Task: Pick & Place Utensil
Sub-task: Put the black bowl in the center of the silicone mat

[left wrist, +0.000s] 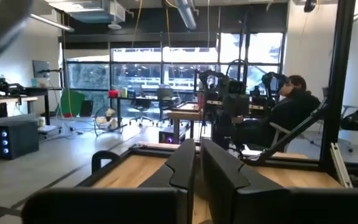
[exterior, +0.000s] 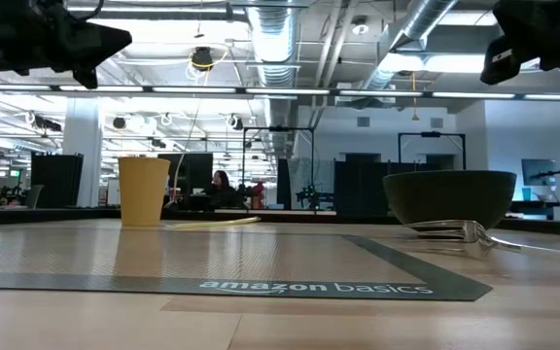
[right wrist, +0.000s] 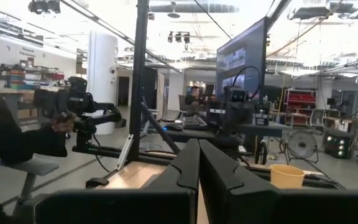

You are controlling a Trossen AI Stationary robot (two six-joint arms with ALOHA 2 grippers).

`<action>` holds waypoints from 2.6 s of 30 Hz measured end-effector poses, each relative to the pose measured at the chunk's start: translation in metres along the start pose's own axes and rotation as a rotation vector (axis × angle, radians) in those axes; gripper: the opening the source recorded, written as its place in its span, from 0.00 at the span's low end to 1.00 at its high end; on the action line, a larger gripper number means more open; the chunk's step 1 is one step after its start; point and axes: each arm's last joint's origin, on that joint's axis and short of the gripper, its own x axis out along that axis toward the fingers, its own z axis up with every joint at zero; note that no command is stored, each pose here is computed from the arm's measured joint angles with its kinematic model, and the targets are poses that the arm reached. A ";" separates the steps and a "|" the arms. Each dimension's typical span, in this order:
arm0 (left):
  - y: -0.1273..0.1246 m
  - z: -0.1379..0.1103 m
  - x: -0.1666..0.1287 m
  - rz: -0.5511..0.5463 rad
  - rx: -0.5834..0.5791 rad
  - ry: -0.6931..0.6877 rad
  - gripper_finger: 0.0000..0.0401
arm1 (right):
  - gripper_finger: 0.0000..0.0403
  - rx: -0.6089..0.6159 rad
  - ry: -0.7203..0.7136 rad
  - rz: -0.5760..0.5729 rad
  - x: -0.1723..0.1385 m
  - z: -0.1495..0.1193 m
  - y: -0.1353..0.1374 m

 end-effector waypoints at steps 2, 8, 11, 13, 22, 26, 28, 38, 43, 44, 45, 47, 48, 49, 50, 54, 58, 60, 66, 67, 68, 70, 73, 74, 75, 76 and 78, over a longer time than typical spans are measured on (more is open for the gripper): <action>0.000 0.000 0.000 0.000 0.003 -0.003 0.08 | 0.00 -0.092 -0.014 -0.037 0.000 0.004 -0.002; 0.000 0.010 0.004 -0.006 -0.034 0.002 0.20 | 0.00 -0.112 -0.115 -0.125 -0.001 0.016 -0.005; -0.001 0.026 0.011 -0.007 -0.029 0.007 0.26 | 0.01 -0.105 -0.169 -0.130 -0.001 0.022 -0.005; -0.002 0.038 0.017 -0.018 -0.028 0.017 0.29 | 0.04 -0.106 -0.203 -0.134 -0.001 0.032 -0.006; -0.008 0.091 0.061 -0.087 -0.012 0.122 0.32 | 0.34 0.047 -0.022 -0.101 0.043 0.088 -0.013; -0.010 0.102 0.076 -0.097 -0.001 0.246 0.31 | 0.43 0.137 0.299 -0.164 0.068 0.094 -0.017; -0.012 0.097 0.084 -0.097 0.005 0.290 0.30 | 0.44 0.162 0.489 -0.247 0.072 0.091 -0.018; -0.016 0.074 0.101 -0.102 0.023 0.420 0.29 | 0.40 0.376 1.014 -0.416 0.104 0.029 -0.014; -0.016 0.074 0.102 -0.099 0.024 0.421 0.28 | 0.39 0.361 1.096 -0.412 0.124 -0.001 -0.010; -0.016 0.074 0.102 -0.099 0.024 0.419 0.28 | 0.39 0.359 1.112 -0.414 0.127 -0.007 -0.009; -0.016 0.075 0.101 -0.098 0.024 0.418 0.28 | 0.39 0.355 1.132 -0.416 0.128 -0.012 -0.009; -0.016 0.075 0.102 -0.099 0.024 0.416 0.28 | 0.40 0.350 1.164 -0.420 0.131 -0.021 -0.008; -0.016 0.075 0.102 -0.099 0.024 0.417 0.28 | 0.40 0.356 1.178 -0.427 0.132 -0.025 -0.008; -0.016 0.075 0.102 -0.098 0.024 0.417 0.28 | 0.40 0.368 1.193 -0.430 0.133 -0.029 -0.007; -0.016 0.075 0.102 -0.098 0.024 0.417 0.28 | 0.40 0.381 1.210 -0.429 0.133 -0.033 -0.007; -0.016 0.075 0.102 -0.099 0.024 0.417 0.28 | 0.39 0.396 1.245 -0.436 0.135 -0.041 -0.006; -0.016 0.075 0.102 -0.098 0.024 0.417 0.28 | 0.37 0.391 1.250 -0.446 0.136 -0.044 -0.006; -0.016 0.075 0.102 -0.099 0.024 0.417 0.28 | 0.35 0.386 1.270 -0.451 0.134 -0.045 -0.006; -0.016 0.074 0.102 -0.099 0.024 0.421 0.28 | 0.26 0.385 1.320 -0.463 0.135 -0.058 -0.005; -0.016 0.074 0.101 -0.099 0.024 0.422 0.28 | 0.24 0.388 1.334 -0.469 0.135 -0.062 -0.004; -0.016 0.074 0.101 -0.098 0.024 0.422 0.28 | 0.23 0.389 1.348 -0.474 0.135 -0.065 -0.004; -0.016 0.074 0.101 -0.099 0.024 0.422 0.28 | 0.20 0.389 1.370 -0.474 0.135 -0.070 -0.003; -0.016 0.074 0.101 -0.099 0.024 0.422 0.28 | 0.14 0.401 1.376 -0.425 0.137 -0.072 -0.001; -0.016 0.074 0.101 -0.099 0.024 0.422 0.28 | 0.11 0.399 1.368 -0.416 0.137 -0.071 0.000; -0.016 0.074 0.101 -0.099 0.024 0.422 0.28 | 0.07 0.392 1.358 -0.412 0.138 -0.069 0.000; -0.016 0.074 0.101 -0.098 0.024 0.423 0.28 | 0.04 0.381 1.342 -0.408 0.139 -0.066 0.000; -0.016 0.074 0.101 -0.099 0.024 0.423 0.28 | 0.02 0.384 1.316 -0.400 0.139 -0.061 0.000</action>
